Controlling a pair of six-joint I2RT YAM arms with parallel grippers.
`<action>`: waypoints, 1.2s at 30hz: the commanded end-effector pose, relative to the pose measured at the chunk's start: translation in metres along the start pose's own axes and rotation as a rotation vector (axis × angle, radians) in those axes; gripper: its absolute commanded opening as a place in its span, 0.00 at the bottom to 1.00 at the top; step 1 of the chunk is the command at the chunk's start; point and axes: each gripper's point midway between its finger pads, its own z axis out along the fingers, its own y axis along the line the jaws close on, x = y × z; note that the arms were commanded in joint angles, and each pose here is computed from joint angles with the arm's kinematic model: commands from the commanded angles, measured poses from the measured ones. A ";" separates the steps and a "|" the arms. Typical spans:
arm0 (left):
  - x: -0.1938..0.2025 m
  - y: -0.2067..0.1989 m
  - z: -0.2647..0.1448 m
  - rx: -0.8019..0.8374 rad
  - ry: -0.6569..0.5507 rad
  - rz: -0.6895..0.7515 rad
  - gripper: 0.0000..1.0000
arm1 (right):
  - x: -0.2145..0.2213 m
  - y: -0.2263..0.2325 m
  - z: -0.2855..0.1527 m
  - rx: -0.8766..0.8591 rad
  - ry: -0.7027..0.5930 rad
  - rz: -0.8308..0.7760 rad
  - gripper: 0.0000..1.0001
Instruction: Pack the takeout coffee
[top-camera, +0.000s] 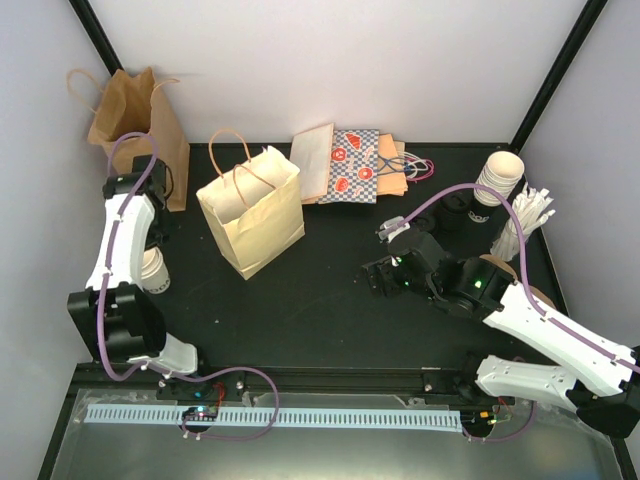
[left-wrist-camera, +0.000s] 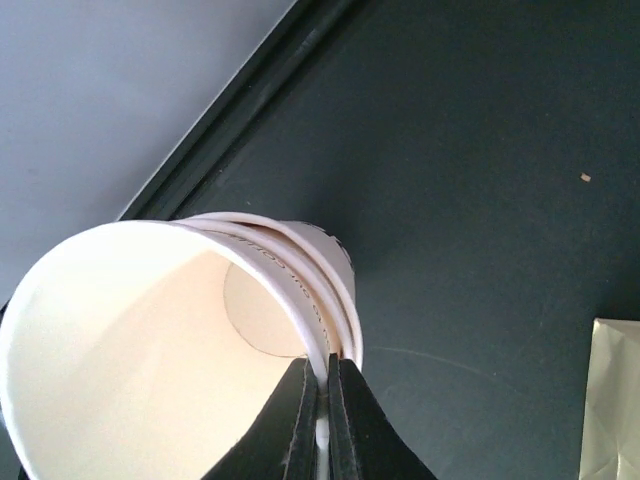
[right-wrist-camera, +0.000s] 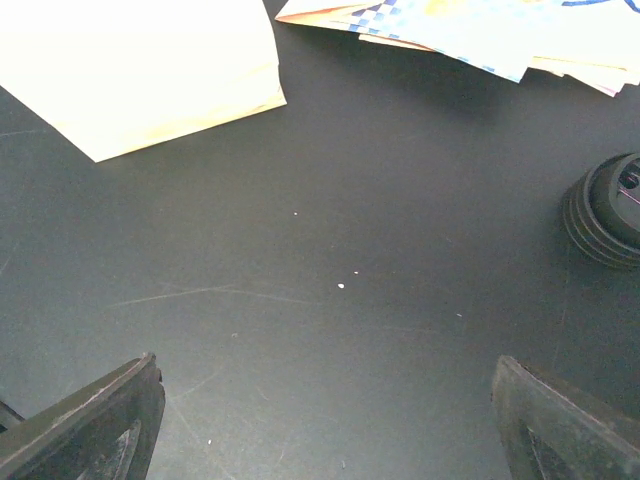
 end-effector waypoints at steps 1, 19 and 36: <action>-0.004 -0.004 -0.012 0.020 -0.026 0.031 0.02 | -0.006 0.000 -0.007 -0.010 -0.021 0.009 0.92; -0.019 0.015 -0.085 -0.004 -0.161 0.012 0.02 | -0.010 0.000 -0.008 -0.008 -0.032 0.000 0.92; 0.106 0.028 -0.150 0.529 -0.156 0.090 0.01 | -0.016 0.001 0.005 0.009 -0.067 -0.002 0.92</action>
